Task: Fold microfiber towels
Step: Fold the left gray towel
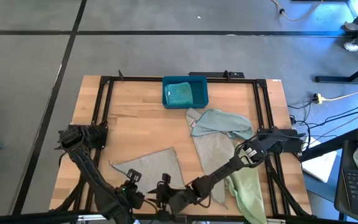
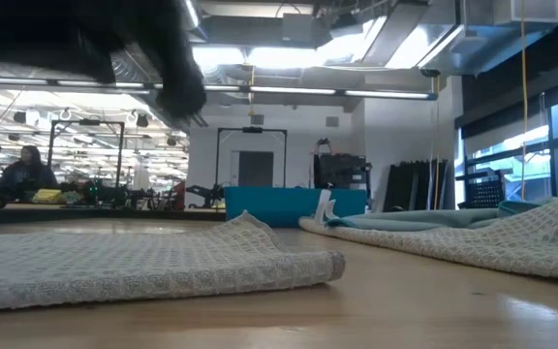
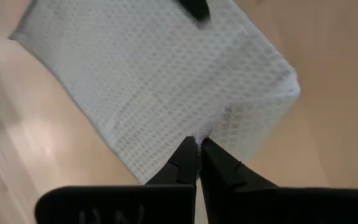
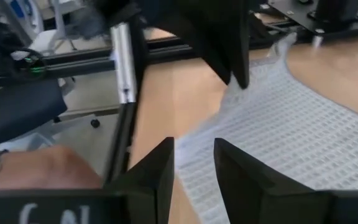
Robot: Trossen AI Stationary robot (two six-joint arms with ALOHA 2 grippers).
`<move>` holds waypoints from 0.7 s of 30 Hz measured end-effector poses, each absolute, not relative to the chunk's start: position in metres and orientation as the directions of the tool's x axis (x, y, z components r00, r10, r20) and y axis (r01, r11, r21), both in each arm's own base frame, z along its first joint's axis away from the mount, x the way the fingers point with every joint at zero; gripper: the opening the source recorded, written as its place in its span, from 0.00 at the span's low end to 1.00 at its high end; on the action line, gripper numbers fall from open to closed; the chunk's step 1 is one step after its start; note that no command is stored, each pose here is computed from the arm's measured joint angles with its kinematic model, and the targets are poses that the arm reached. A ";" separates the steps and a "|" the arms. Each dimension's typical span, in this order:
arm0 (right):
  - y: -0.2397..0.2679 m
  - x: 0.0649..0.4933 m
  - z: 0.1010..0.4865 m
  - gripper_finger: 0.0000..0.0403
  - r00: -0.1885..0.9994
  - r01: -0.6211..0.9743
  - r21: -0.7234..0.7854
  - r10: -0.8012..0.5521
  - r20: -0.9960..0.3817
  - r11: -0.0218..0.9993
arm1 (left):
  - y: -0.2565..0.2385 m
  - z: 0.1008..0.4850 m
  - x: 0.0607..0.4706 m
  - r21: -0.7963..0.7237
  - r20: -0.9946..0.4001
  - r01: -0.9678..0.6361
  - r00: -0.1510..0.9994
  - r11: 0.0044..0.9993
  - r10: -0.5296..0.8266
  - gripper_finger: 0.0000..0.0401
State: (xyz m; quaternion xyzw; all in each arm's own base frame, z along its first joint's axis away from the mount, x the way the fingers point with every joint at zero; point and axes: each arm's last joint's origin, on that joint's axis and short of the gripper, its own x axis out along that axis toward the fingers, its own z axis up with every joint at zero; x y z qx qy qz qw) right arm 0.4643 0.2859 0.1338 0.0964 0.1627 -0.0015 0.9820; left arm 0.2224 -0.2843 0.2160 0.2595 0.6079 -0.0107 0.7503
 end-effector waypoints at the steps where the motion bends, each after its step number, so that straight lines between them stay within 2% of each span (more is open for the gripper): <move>1: 0.283 0.466 0.132 0.30 0.946 0.043 0.199 0.024 -0.323 0.979 | -0.283 0.216 0.224 0.379 -0.917 0.328 0.262 0.866 0.302 0.00; 11: 0.266 0.476 0.134 0.62 0.955 0.149 0.219 -0.083 -0.284 0.964 | -0.280 0.216 0.228 0.408 -0.901 0.308 0.287 0.860 0.325 0.00; 15: 0.258 0.481 0.135 0.64 0.957 0.160 0.266 -0.083 -0.279 0.951 | -0.280 0.217 0.230 0.415 -0.895 0.295 0.302 0.861 0.328 0.00; 21: 0.253 0.485 0.137 0.59 0.962 0.147 0.258 -0.077 -0.263 0.955 | -0.274 0.217 0.238 0.411 -0.895 0.266 0.296 0.872 0.332 0.00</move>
